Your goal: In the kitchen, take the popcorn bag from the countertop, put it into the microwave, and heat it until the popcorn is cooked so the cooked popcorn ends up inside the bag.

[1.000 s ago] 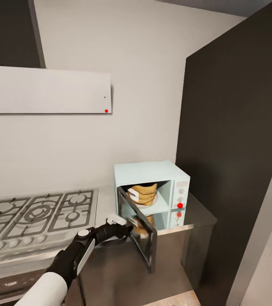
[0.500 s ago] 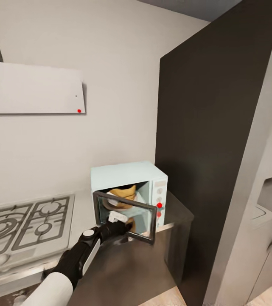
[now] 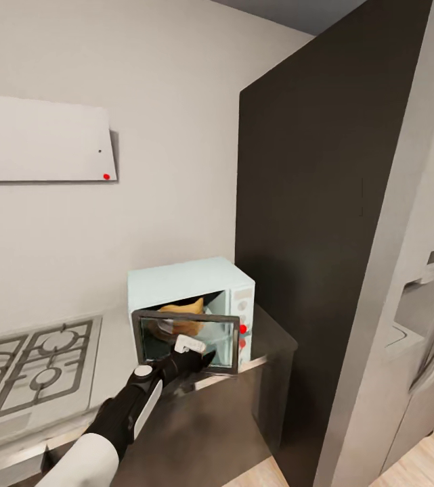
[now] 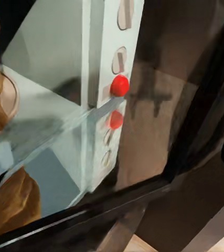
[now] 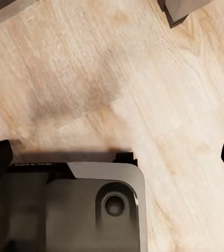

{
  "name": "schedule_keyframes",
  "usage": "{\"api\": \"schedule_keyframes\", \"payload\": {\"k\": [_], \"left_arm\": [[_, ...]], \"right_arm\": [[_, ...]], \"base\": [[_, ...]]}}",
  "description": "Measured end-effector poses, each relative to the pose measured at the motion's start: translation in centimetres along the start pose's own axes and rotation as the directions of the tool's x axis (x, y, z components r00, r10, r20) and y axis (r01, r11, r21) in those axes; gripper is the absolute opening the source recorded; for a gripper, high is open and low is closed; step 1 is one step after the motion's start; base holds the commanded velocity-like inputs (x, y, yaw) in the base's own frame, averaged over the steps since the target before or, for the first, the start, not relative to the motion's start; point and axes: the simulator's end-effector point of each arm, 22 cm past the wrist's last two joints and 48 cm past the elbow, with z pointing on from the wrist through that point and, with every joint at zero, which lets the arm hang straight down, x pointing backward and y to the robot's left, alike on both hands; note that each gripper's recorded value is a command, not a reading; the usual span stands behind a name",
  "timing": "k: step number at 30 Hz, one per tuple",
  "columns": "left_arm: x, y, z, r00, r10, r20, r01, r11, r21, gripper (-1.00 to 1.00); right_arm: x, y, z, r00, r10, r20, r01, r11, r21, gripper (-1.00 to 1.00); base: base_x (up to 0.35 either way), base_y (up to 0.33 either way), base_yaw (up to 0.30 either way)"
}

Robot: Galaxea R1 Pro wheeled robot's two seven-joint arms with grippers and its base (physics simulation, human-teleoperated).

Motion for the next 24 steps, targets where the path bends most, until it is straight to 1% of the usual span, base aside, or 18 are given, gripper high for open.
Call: {"api": "schedule_keyframes", "payload": {"k": [6, 11, 14, 24], "left_arm": [[0.04, 0.09, -0.01, 1.000, 0.000, 0.000, 0.000, 1.000, -0.002, 1.00], [0.08, 0.12, 0.03, 1.000, -0.001, -0.001, 0.001, 1.000, -0.003, 1.00], [0.06, 0.10, -0.01, 1.000, -0.001, -0.001, 0.001, 1.000, -0.003, 1.00], [0.04, 0.10, 0.00, 1.000, -0.001, 0.000, 0.001, 1.000, -0.002, 1.00]], "right_arm": [[0.00, 0.00, 0.00, 1.000, 0.000, 0.000, 0.000, 1.000, 0.000, 1.00], [-0.02, 0.00, 0.02, 1.000, 0.000, 0.000, 0.000, 1.000, 0.000, 1.00], [-0.03, -0.01, 0.00, 1.000, -0.001, 0.001, 0.001, 1.000, 0.000, 1.00], [-0.04, -0.02, 0.01, 1.000, 0.000, 0.001, 0.000, 1.000, 0.001, 1.00]], "base": [[0.298, -0.051, -0.001], [0.047, -0.017, 0.000], [0.200, -0.001, 0.000], [0.128, 0.000, 0.000]]}}
